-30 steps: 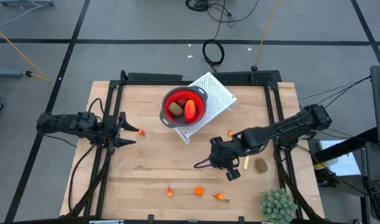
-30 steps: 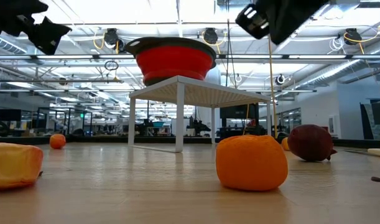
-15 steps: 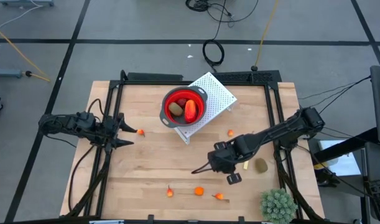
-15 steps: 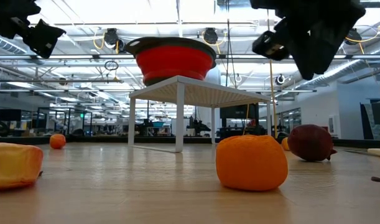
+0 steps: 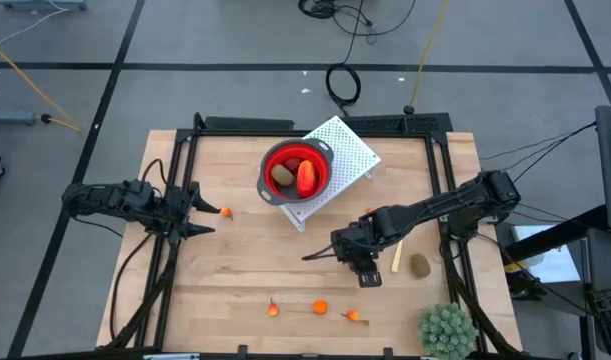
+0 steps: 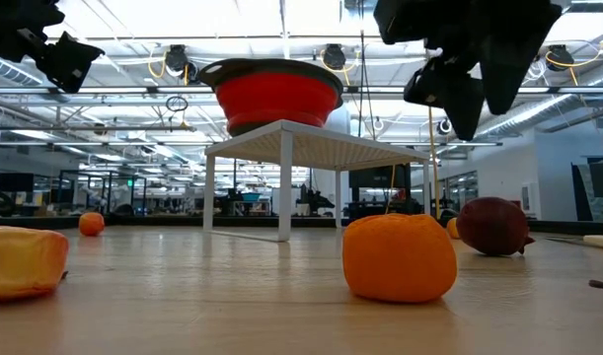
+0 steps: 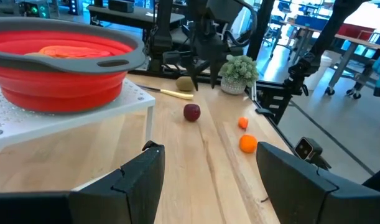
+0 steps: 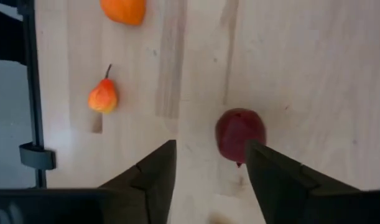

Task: Pick & Place Fruit
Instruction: Put the pomegranate into the red strainer bowl on the shelf

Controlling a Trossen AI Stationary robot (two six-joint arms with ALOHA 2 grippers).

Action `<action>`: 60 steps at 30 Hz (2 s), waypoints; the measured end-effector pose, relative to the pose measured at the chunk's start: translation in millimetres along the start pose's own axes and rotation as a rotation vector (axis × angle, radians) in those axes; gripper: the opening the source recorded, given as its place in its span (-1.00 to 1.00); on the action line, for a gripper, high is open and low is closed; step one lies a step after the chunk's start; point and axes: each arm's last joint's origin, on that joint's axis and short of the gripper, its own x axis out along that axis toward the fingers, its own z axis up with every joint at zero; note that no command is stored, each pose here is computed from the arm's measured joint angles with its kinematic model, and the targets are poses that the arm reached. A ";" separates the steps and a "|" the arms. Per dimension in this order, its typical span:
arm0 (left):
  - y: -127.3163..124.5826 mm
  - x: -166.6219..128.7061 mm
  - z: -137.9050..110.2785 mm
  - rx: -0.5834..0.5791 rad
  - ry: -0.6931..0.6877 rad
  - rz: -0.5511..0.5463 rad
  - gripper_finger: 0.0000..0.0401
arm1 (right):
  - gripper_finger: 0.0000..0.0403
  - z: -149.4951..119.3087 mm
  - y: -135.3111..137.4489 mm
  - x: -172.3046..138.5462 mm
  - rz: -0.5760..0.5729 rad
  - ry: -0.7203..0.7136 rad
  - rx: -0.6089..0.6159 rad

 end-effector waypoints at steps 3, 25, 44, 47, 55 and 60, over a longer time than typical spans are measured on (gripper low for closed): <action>0.0 0.0 0.0 -0.002 0.000 0.000 0.26 | -0.02 0.4 -1.4 -0.3 -0.002 -0.002 0.006; 0.0 0.0 0.0 -0.005 0.000 0.000 0.26 | 0.05 0.5 -0.3 -0.1 -0.003 -0.006 0.070; 0.0 -0.1 0.1 -0.023 0.000 0.000 0.26 | 0.74 1.1 -1.9 0.1 -0.124 -0.039 0.048; 0.0 -0.1 0.1 -0.023 0.000 0.000 0.26 | 0.72 1.0 -1.6 0.0 -0.123 -0.039 0.047; 0.0 -0.1 0.0 -0.026 0.000 0.000 0.26 | 0.68 0.8 -3.1 1.7 -0.156 -0.053 0.072; 0.0 -0.1 0.0 -0.027 0.000 0.000 0.26 | 0.67 -6.2 -6.8 17.0 -0.153 -0.051 0.068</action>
